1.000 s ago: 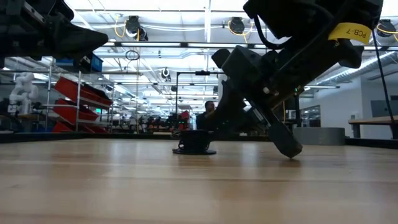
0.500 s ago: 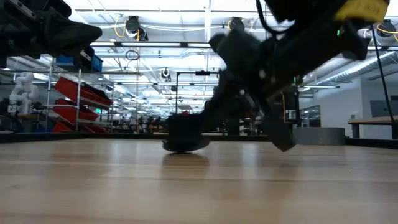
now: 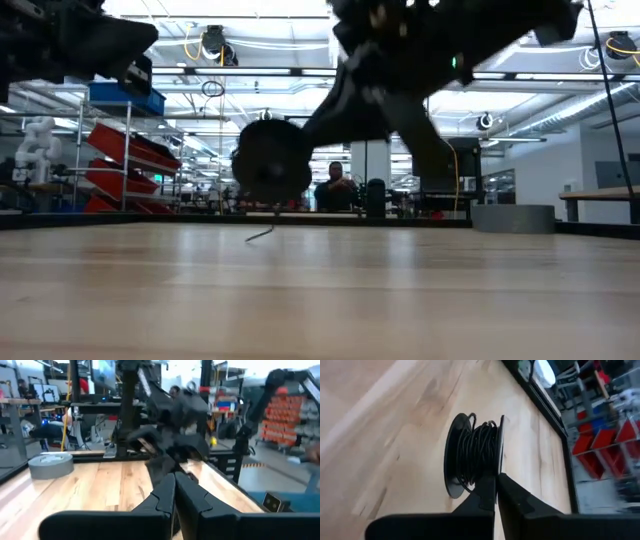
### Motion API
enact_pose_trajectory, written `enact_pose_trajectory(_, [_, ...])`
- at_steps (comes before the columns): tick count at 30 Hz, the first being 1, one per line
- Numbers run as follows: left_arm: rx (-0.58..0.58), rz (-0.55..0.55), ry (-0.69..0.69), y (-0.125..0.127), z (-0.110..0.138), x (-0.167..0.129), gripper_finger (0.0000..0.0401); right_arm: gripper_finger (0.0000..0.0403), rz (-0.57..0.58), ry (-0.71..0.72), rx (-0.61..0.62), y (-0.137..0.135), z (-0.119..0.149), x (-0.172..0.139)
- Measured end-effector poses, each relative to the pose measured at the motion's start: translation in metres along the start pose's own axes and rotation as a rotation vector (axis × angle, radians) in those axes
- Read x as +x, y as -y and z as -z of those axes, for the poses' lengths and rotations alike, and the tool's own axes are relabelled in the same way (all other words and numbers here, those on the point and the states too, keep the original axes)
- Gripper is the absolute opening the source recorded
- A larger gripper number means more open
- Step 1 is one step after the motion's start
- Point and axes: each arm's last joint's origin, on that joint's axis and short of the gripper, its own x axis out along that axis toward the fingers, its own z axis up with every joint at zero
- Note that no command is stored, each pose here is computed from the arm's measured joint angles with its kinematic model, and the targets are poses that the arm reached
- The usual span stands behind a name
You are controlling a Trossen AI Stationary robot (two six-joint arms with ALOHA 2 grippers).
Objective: Coil cords
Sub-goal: Uncoil the black wire from the spool
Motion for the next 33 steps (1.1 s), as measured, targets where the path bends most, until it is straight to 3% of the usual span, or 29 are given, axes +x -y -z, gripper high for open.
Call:
enact_pose_trajectory(10, [0.157, 0.058, -0.125, 0.021, -0.019, 0.048, 0.002, 0.0, -0.153, 0.126, 0.18, 0.032, -0.011, -0.04])
enact_pose_trajectory(15, [0.171, 0.072, -0.215, 0.028, -0.016, 0.081, 0.002, 0.0, -0.288, 0.202, 0.221, 0.028, 0.004, -0.045])
enact_pose_trajectory(19, [0.204, 0.017, -0.296, 0.03, -0.005, 0.103, 0.0029, 0.0, -0.304, 0.268, 0.259, 0.019, 0.023, -0.043])
enact_pose_trajectory(26, [0.213, -0.059, -0.413, 0.033, 0.018, 0.13, 0.011, 0.0, -0.304, 0.335, 0.29, 0.009, 0.041, -0.045])
enact_pose_trajectory(30, [0.211, -0.116, -0.415, 0.032, 0.022, 0.138, 0.016, 0.0, -0.309, 0.333, 0.307, 0.009, 0.041, -0.045])
enact_pose_trajectory(33, [0.165, -0.104, -0.383, 0.034, 0.023, 0.142, 0.0172, 0.0, -0.309, 0.333, 0.31, 0.009, 0.041, -0.045])
